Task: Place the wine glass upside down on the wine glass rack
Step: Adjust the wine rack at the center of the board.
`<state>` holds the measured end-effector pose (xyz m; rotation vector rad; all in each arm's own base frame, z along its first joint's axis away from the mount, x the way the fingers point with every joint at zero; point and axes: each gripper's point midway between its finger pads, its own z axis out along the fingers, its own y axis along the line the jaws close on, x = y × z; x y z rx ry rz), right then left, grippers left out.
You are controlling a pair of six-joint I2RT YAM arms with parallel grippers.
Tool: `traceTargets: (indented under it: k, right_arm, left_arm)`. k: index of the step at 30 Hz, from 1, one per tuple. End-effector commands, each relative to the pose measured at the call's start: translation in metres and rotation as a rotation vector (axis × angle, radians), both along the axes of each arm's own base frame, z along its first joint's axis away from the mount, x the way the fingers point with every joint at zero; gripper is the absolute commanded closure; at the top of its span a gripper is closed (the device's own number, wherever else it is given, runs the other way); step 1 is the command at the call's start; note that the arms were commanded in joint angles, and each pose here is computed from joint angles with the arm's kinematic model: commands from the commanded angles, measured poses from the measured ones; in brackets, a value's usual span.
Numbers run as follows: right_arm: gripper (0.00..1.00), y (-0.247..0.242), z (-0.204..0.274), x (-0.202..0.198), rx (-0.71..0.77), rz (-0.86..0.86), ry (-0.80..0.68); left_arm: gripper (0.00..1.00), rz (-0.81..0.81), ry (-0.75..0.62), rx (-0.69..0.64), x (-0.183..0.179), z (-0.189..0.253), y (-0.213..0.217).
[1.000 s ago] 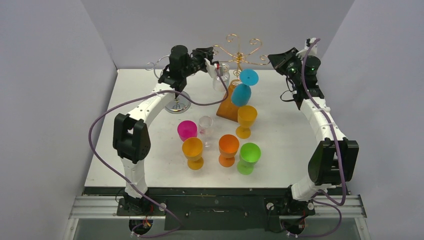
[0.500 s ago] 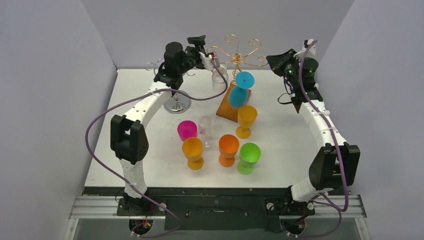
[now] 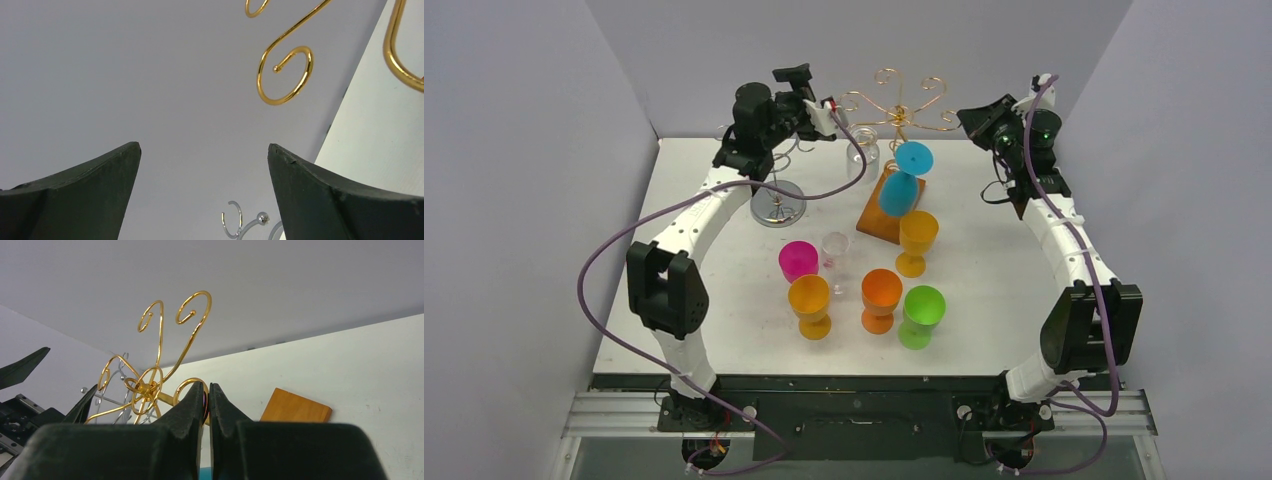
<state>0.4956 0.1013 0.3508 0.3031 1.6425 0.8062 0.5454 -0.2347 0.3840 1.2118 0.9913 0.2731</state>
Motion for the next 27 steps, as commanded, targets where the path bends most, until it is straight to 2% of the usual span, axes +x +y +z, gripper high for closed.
traceTargets:
  k: [1, 10, 13, 15, 17, 22, 27]
  right_arm:
    - [1.00, 0.015, -0.030, -0.006, -0.013, 0.101, 0.112]
    - [1.00, 0.005, -0.031, 0.002, -0.012, 0.071, 0.117]
    - [1.00, 0.002, -0.033, 0.002, -0.018, 0.059, 0.125]
    - [1.00, 0.000, -0.034, 0.002, -0.019, 0.050, 0.131]
    - [1.00, -0.001, -0.036, 0.004, -0.022, 0.040, 0.138]
    - [1.00, -0.009, -0.044, 0.006, -0.037, 0.001, 0.179]
    - [1.00, -0.025, -0.052, 0.010, -0.037, -0.045, 0.215]
  left_arm:
    - [0.04, 0.049, -0.018, -0.076, -0.013, 0.040, 0.016]
    - [0.04, 0.175, 0.004, -0.371, -0.022, 0.114, 0.044]
    - [0.04, 0.152, 0.116, -0.507, -0.035, 0.137, 0.038]
    - [0.04, 0.092, 0.199, -0.598, -0.049, 0.156, 0.023]
    - [0.03, 0.033, 0.280, -0.618, -0.066, 0.162, -0.006]
    - [0.03, -0.034, 0.436, -0.549, -0.104, 0.135, -0.083]
    - [0.01, -0.038, 0.591, -0.567, -0.114, 0.095, -0.127]
